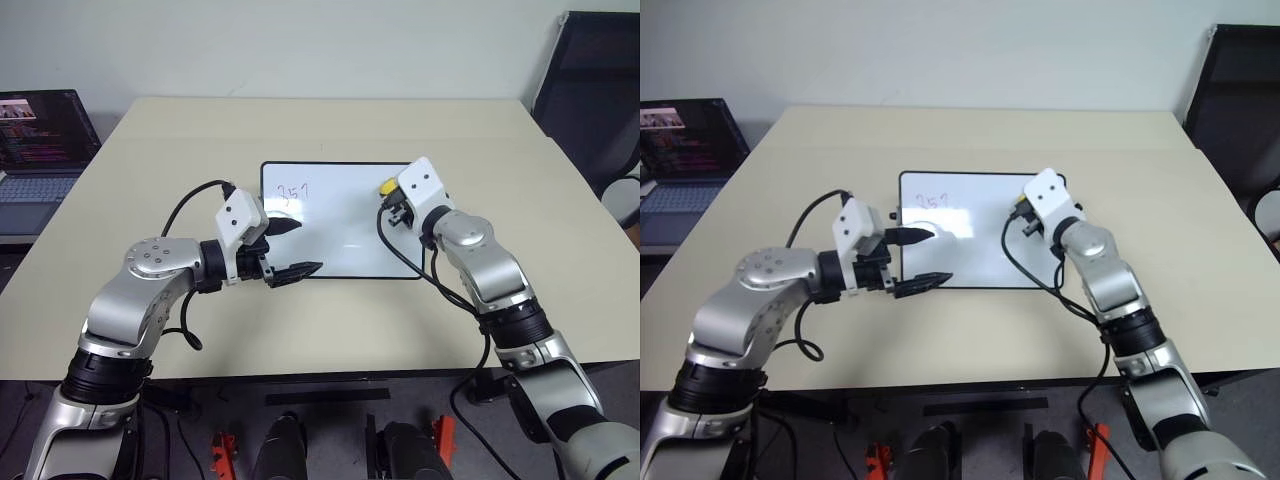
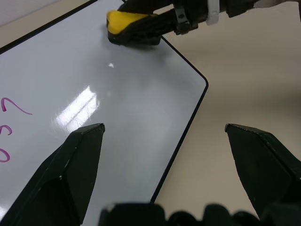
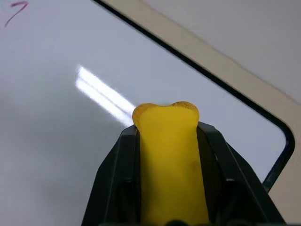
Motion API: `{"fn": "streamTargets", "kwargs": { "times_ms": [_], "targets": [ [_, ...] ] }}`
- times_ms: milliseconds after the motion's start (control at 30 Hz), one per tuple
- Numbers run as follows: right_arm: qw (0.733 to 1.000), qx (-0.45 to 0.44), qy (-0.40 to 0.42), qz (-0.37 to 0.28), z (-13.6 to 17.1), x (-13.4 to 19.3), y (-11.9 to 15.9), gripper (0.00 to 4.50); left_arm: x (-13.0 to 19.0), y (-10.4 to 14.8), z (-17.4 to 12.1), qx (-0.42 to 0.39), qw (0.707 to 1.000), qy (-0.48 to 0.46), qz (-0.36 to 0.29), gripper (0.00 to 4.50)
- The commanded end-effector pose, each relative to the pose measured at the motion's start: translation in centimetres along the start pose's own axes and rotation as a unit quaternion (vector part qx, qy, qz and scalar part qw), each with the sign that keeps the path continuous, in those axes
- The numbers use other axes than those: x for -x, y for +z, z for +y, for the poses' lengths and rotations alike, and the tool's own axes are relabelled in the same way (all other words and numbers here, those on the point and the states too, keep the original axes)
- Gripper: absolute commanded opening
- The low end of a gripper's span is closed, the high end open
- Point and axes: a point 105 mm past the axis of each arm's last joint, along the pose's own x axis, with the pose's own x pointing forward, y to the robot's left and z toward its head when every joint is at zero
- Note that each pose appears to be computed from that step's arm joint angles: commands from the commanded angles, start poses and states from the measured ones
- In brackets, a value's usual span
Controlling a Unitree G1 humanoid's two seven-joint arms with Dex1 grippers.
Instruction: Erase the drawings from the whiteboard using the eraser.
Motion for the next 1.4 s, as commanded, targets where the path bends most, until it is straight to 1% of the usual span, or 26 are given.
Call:
{"fn": "streamTargets", "kwargs": {
  "times_ms": [33, 100, 200, 300, 433, 567, 700, 733, 833, 900, 967, 1033, 1133, 1267, 1400],
  "targets": [
    [0.999, 0.003, 0.02, 0.031, 0.3, 0.5, -1.2, 1.23, 0.0, 1.0, -0.2, -0.017, 1.0, -0.001, -0.014, 4.5],
    [1.0, 0.009, 0.007, 0.02, -0.3, 0.3, -0.5, 1.23, -0.1, 1.0, -0.2, -0.018, 1.0, -0.003, -0.014, 4.5],
    [0.998, 0.016, -0.053, -0.011, -2.3, -0.2, 1.3, 1.23, -0.2, 1.0, -0.1, -0.018, 1.0, -0.004, -0.015, 4.5],
    [0.997, 0.014, -0.071, -0.019, -2.9, -0.7, 1.7, 1.23, -0.2, 1.0, -0.2, -0.017, 1.0, -0.005, -0.016, 4.5],
    [0.999, 0.011, -0.052, 0.001, -2.1, -1.0, 0.6, 1.23, -0.3, 0.8, -0.4, -0.015, 1.0, -0.006, -0.013, 4.5],
    [0.999, -0.002, 0.0, 0.052, -0.5, -0.5, -2.0, 1.23, -0.2, 0.7, -0.5, -0.014, 1.0, -0.006, -0.012, 4.5],
    [0.997, -0.022, 0.036, 0.067, 0.6, 0.1, -2.7, 1.23, -0.2, 0.6, -0.5, -0.014, 1.0, -0.008, -0.012, 4.5],
    [0.997, -0.021, 0.039, 0.066, 0.8, 0.1, -2.6, 1.23, -0.3, 0.6, -0.5, -0.014, 1.0, -0.009, -0.012, 4.5],
    [0.999, 0.002, 0.014, 0.05, 0.1, -0.1, -1.7, 1.23, -0.5, 0.7, -0.6, -0.014, 1.0, -0.012, -0.014, 4.5],
    [0.999, 0.016, -0.048, 0.016, -1.9, -0.6, 0.0, 1.23, -0.6, 0.8, -0.7, -0.014, 1.0, -0.015, -0.015, 4.5],
    [0.997, 0.016, -0.076, -0.001, -3.0, -0.9, 1.0, 1.23, -0.6, 0.8, -0.7, -0.014, 1.0, -0.016, -0.016, 4.5],
    [0.997, 0.014, -0.08, -0.004, -3.2, -1.2, 1.2, 1.23, -0.6, 0.8, -0.8, -0.013, 1.0, -0.017, -0.016, 4.5],
    [0.997, 0.011, -0.074, 0.009, -3.0, -1.4, 0.4, 1.23, -0.6, 0.8, -0.9, -0.013, 1.0, -0.019, -0.018, 4.5],
    [0.998, -0.002, -0.047, 0.052, -2.1, -1.1, -2.1, 1.23, -0.6, 0.8, -0.9, -0.012, 1.0, -0.018, -0.019, 4.5],
    [0.994, -0.03, 0.015, 0.104, 0.0, 0.4, -5.4, 1.23, -0.6, 0.9, -0.9, -0.012, 1.0, -0.017, -0.019, 4.5]
  ]
}}
